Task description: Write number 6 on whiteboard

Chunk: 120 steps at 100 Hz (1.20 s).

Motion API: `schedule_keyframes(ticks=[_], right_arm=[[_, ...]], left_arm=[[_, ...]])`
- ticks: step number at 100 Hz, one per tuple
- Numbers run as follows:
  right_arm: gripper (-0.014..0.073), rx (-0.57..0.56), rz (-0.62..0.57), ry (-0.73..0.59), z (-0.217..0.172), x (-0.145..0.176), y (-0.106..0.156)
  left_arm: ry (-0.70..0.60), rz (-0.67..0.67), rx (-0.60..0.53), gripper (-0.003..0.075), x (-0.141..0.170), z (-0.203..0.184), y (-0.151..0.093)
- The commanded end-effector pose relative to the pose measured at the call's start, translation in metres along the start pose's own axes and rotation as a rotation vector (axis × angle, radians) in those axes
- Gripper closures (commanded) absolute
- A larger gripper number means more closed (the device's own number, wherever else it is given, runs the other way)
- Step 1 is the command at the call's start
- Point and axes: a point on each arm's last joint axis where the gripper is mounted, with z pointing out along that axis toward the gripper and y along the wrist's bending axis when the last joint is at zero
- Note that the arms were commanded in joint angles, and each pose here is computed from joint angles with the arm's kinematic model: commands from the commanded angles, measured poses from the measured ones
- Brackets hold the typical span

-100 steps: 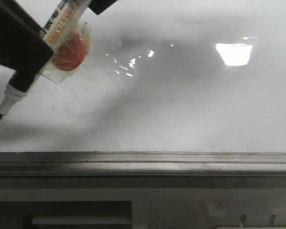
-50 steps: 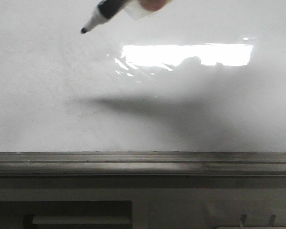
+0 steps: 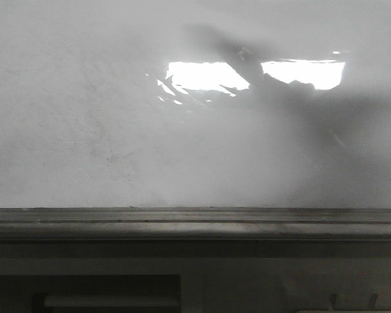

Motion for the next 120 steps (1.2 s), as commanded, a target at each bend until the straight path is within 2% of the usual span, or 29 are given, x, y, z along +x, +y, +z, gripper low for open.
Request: schedule_keyframes(ticks=[1, 10, 20, 38, 50, 67, 77, 89, 105, 120], right_arm=[[0.0640, 0.069, 0.003, -0.069, 0.009, -0.011, -0.007], [0.0640, 0.058, 0.010, -0.001, 0.024, -0.004, -0.007], [0.0640, -0.032, 0.015, 0.139, 0.036, 0.006, 0.001], [0.0639, -0.142, 0.007, 0.297, 0.033, 0.019, 0.010], [0.0638, -0.095, 0.035, 0.292, 0.027, 0.016, 0.000], [0.0639, 0.011, 0.054, 0.198, 0.013, 0.003, -0.018], [0.0640, 0.019, 0.048, 0.173, 0.015, -0.003, -0.018], [0.0640, -0.024, 0.030, 0.181, 0.027, -0.011, -0.011], [0.0640, -0.134, 0.000, 0.236, 0.046, -0.018, 0.008], [0.0640, -0.247, -0.033, 0.274, 0.034, -0.034, 0.022]], left_arm=[[-0.086, -0.036, -0.032, 0.0239, -0.014, -0.003, 0.002], [-0.090, -0.037, -0.034, 0.0239, -0.014, -0.003, 0.003], [-0.091, -0.037, -0.036, 0.0239, -0.014, -0.003, 0.003], [-0.093, -0.037, -0.037, 0.0239, -0.014, -0.003, 0.003], [-0.094, -0.040, -0.036, 0.0239, -0.014, -0.003, 0.003], [-0.098, -0.051, -0.031, 0.0239, -0.015, -0.004, 0.003], [-0.098, -0.051, -0.031, 0.0239, -0.015, -0.004, 0.003], [-0.098, -0.052, -0.031, 0.0239, -0.015, -0.004, 0.002], [-0.098, -0.053, -0.031, 0.0239, -0.015, -0.004, 0.002], [-0.095, -0.043, -0.028, 0.0239, -0.015, -0.003, 0.002]])
